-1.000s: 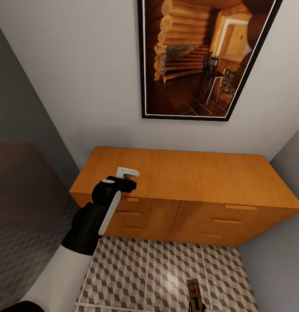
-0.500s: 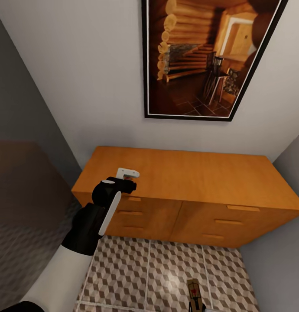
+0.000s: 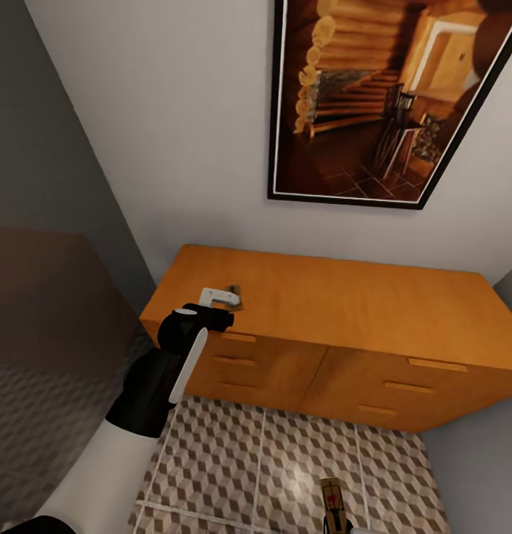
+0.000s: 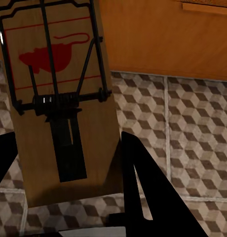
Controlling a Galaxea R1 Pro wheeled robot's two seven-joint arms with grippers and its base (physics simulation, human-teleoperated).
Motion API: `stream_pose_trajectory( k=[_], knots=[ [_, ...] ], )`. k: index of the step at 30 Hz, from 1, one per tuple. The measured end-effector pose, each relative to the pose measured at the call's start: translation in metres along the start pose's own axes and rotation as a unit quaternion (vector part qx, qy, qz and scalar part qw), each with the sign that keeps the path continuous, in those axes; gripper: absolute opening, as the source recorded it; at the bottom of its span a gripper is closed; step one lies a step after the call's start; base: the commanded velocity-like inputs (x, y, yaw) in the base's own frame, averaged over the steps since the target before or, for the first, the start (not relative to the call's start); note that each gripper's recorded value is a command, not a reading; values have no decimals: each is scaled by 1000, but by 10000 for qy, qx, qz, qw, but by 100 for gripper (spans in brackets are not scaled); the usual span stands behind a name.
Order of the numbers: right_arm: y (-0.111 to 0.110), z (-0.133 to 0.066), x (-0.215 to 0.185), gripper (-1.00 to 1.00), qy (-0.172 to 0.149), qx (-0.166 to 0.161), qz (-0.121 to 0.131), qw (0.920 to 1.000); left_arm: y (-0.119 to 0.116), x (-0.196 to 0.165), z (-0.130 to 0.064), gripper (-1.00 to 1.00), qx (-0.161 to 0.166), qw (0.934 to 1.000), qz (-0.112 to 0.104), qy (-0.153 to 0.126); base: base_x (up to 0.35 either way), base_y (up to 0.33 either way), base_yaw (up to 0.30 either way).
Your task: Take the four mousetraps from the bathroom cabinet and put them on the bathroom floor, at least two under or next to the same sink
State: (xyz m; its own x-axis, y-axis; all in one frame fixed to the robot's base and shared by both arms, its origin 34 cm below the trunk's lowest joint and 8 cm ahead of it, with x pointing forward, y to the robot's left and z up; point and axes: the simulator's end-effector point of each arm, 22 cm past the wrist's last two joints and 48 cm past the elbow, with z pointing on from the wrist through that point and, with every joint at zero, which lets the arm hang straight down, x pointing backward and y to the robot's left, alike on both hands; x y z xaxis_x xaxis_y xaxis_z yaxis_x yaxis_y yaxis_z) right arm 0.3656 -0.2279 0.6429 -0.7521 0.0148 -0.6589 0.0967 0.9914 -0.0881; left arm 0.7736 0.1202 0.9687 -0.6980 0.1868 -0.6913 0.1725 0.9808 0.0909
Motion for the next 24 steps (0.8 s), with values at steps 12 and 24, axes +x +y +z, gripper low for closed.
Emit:
stream_pose_trajectory(
  k=[12, 24],
  knots=[
    [0, 0, 1, -100, 12, 0, -1, 10000, 0, 2, 2, 100, 3, 10000, 1, 26, 61, -25, 51],
    [0, 0, 1, -100, 5, 1, 1, 10000, 0, 3, 2, 100, 4, 10000, 2, 29, 221, -187, 0]
  ],
)
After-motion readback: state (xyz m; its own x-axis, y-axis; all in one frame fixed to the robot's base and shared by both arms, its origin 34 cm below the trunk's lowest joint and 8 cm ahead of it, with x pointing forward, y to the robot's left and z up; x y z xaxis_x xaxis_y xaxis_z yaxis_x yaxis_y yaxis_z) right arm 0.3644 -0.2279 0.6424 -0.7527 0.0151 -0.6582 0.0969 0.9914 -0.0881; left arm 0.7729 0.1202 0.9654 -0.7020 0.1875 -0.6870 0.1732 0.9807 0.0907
